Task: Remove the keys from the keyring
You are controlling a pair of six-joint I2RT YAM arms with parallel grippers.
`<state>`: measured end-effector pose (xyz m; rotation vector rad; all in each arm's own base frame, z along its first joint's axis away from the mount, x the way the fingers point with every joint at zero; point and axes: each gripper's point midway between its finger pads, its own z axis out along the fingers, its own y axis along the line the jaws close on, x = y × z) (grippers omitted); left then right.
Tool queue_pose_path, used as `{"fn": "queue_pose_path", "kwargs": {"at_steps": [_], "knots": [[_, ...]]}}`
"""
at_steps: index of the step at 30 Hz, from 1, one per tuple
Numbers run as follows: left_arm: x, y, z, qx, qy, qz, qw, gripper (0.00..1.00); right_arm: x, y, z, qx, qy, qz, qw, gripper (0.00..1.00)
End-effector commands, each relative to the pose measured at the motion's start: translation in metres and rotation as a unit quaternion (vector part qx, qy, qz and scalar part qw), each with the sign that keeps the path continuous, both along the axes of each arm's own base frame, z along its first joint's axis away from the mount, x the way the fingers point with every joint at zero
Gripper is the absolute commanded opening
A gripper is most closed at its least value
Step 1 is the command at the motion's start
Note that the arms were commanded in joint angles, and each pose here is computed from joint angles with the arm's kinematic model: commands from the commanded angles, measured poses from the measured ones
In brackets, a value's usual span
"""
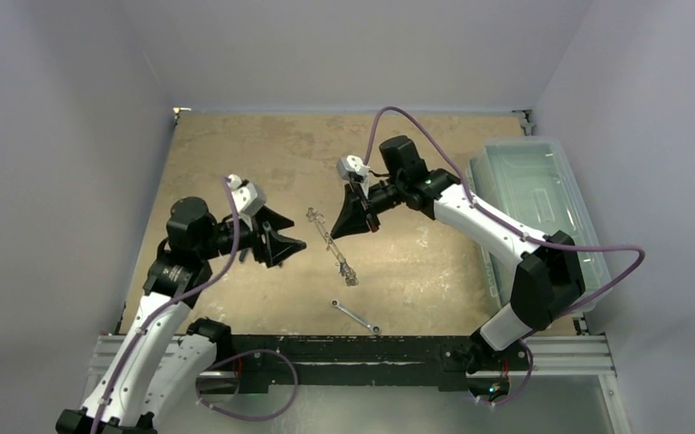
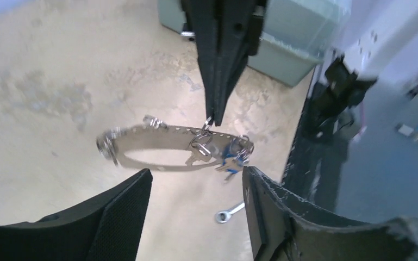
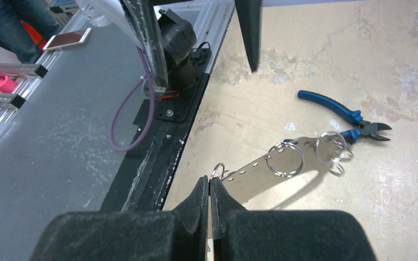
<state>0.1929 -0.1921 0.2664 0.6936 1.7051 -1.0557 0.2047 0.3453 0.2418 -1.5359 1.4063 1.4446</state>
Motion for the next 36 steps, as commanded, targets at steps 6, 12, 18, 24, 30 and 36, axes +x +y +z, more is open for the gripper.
{"fn": "queue_pose_path", "kwargs": {"at_steps": [6,12,18,24,30,36], "knots": [[-0.010,-0.002,0.002,0.077,-0.323,-0.110,0.937,0.41,-0.012,0.004,0.027,0.022,-0.057,0.018,0.998,0.00],[-0.012,-0.012,-0.010,0.092,-0.358,-0.123,0.921,0.34,-0.014,0.008,0.029,0.025,-0.058,0.019,0.998,0.00],[-0.025,-0.026,-0.031,0.119,-0.372,-0.146,0.909,0.30,-0.017,0.010,0.030,0.024,-0.057,0.025,0.998,0.00],[-0.015,-0.031,-0.037,0.121,-0.368,-0.135,0.912,0.30,-0.021,0.011,0.032,0.026,-0.057,0.032,0.998,0.00],[-0.008,-0.034,-0.038,0.115,-0.371,-0.119,0.914,0.30,-0.025,0.012,0.031,0.026,-0.054,0.039,0.997,0.00],[-0.006,-0.036,-0.039,0.111,-0.373,-0.115,0.914,0.31,-0.027,0.013,0.027,0.023,-0.053,0.043,0.997,0.00]]}}
